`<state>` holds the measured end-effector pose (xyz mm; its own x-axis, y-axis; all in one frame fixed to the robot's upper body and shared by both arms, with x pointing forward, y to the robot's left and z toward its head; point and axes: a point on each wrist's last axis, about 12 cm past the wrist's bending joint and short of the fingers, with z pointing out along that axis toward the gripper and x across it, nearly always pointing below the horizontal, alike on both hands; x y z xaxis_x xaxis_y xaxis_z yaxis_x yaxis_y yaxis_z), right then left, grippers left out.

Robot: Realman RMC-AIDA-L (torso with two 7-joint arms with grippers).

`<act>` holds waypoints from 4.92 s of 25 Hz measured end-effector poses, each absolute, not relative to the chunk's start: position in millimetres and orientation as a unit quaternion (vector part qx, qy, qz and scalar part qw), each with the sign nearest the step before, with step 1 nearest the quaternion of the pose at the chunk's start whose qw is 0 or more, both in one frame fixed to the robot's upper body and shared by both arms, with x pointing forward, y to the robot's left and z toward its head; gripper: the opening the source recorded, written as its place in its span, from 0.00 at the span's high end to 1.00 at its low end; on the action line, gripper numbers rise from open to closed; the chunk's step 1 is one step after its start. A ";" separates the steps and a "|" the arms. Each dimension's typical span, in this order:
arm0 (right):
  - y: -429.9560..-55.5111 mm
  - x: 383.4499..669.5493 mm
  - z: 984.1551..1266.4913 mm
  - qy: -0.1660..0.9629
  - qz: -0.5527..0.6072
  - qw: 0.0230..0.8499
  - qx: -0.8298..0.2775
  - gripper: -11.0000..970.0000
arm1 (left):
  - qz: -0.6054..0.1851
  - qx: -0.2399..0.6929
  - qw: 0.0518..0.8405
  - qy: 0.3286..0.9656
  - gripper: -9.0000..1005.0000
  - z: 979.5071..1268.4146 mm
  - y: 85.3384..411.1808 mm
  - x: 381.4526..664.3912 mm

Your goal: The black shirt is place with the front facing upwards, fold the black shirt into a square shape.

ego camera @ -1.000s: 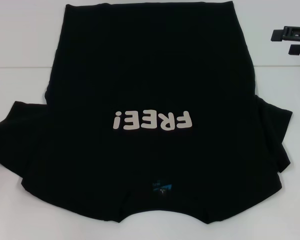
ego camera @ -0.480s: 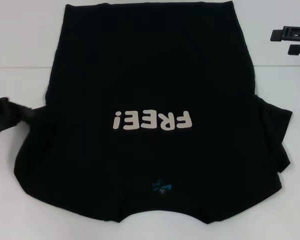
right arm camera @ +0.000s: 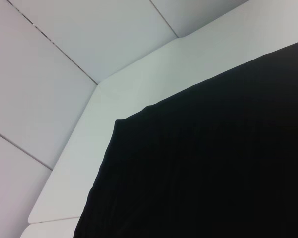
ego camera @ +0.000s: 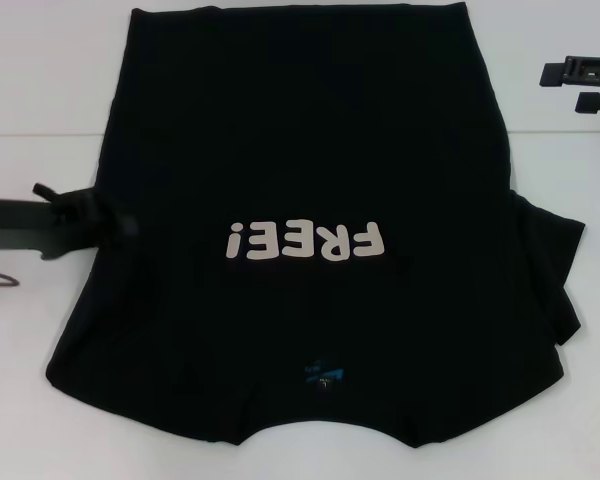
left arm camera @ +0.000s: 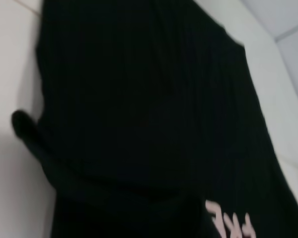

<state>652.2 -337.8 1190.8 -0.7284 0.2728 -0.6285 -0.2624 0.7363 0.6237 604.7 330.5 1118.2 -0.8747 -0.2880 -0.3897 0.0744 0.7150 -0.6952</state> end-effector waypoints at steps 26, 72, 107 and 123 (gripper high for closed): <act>-339.0 651.9 1190.3 0.856 0.363 0.369 0.006 0.06 | -0.391 -0.127 0.241 0.879 0.29 1114.7 361.3 579.4; -343.3 650.5 1188.5 0.856 0.358 0.373 0.010 0.06 | -0.376 -0.222 0.195 0.878 0.29 1072.3 344.2 584.7; -350.6 648.5 1187.1 0.856 0.353 0.377 0.021 0.06 | -0.451 -0.209 0.234 0.836 0.34 1070.5 333.2 574.3; -349.3 649.8 1188.9 0.855 0.354 0.378 0.019 0.06 | -0.413 -0.262 0.207 0.847 0.38 1059.1 346.9 569.5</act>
<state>649.8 -349.3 1188.9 -0.7137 0.3005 -0.6327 -0.2344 0.7488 0.6200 569.5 346.9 1059.1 -0.7764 -0.6158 -0.1338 -0.2734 0.5205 -0.8089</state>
